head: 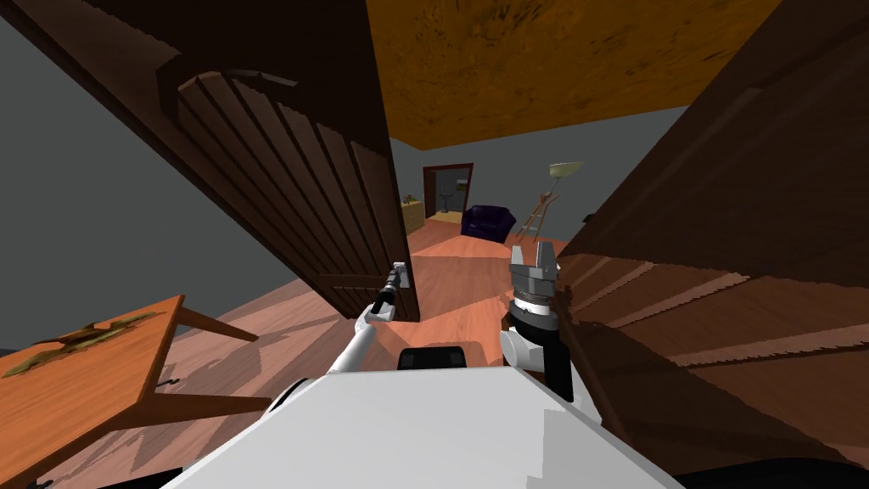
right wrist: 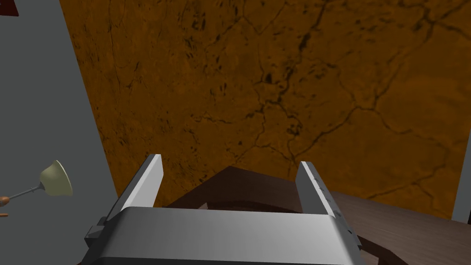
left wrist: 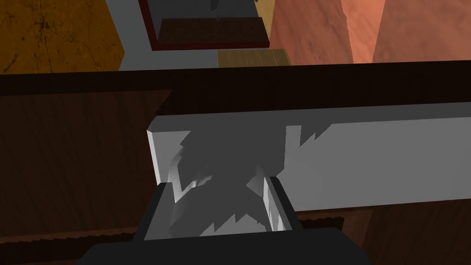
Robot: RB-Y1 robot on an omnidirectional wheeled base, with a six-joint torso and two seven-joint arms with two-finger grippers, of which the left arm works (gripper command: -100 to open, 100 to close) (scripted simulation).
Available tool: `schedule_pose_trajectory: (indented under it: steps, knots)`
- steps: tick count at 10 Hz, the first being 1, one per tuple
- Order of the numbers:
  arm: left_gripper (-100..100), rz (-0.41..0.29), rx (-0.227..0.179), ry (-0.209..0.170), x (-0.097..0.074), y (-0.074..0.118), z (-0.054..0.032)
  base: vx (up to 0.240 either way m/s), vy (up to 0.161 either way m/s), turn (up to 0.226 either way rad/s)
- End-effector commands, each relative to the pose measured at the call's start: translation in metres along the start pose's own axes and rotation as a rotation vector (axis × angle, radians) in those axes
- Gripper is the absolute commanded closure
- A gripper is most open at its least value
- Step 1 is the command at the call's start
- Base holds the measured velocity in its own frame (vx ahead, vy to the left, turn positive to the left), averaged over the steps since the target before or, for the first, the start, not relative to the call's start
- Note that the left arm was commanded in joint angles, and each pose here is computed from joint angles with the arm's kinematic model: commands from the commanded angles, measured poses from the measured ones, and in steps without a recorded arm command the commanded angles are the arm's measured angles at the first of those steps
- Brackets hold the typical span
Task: Push the door open
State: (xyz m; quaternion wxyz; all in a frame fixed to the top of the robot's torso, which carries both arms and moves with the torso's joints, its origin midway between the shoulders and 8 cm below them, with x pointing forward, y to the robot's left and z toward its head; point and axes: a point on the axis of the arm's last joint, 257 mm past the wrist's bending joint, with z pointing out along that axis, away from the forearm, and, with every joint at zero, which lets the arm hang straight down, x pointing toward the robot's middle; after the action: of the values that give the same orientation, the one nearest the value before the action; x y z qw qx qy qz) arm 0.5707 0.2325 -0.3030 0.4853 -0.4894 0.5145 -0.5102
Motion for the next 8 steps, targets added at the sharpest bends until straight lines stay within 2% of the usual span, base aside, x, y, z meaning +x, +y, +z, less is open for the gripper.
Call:
schedule_pose_trajectory:
  steps: [1,3,4,8]
  knots:
    - [100,0.002,0.010,-0.022,-0.012,-0.007,0.0037,0.186,-0.140,0.052]
    - [100,0.000,-0.002,-0.024,-0.012,-0.001,0.0016,0.115,-0.098,0.041]
    - [100,0.001,0.005,-0.042,-0.022,-0.005,0.0029,0.126,-0.030,0.031]
    - [100,0.001,0.005,-0.080,-0.042,-0.005,0.0017,0.181,-0.073,0.049]
